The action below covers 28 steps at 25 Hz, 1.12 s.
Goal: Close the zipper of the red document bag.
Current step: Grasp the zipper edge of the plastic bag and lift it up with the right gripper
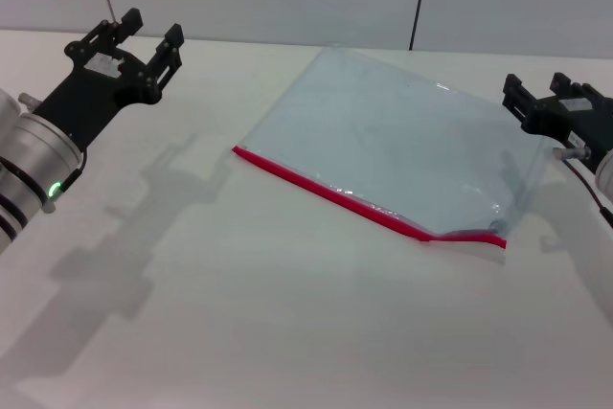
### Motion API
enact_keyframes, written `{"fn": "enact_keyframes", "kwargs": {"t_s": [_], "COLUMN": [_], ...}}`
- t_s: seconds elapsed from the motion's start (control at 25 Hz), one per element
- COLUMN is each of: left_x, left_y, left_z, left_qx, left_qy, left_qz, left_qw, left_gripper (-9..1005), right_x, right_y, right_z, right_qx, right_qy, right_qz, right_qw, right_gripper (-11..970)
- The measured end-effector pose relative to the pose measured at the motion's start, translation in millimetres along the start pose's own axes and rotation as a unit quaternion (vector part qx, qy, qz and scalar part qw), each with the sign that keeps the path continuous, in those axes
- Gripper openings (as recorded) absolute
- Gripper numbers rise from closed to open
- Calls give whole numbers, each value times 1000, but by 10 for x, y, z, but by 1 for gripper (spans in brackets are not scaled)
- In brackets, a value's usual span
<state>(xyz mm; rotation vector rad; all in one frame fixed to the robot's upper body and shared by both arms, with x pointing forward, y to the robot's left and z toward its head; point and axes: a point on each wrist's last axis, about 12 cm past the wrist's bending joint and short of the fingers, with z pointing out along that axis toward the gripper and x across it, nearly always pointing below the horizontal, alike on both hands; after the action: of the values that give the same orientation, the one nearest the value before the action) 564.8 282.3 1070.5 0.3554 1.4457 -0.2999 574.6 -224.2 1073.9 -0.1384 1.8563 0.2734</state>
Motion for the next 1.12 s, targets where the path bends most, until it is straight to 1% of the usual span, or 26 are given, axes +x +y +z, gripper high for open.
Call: {"fn": "enact_keyframes", "kwargs": {"t_s": [0.88, 1.12], "left_x": [7, 6], "left_y": [-2, -3], "left_z": [36, 40], "left_qx": [-1, 0], "left_qy": [8, 8], "left_qz": [-2, -3], "left_qw": [1000, 1000], "left_gripper": [559, 559], "right_x": [1, -12], "right_y": [-7, 17], "right_z": [3, 1], "right_qx": [2, -2], "right_qy": [-1, -5], "right_qz": [-1, -7], "right_qw": [1000, 1000], "right_gripper": [649, 650]}}
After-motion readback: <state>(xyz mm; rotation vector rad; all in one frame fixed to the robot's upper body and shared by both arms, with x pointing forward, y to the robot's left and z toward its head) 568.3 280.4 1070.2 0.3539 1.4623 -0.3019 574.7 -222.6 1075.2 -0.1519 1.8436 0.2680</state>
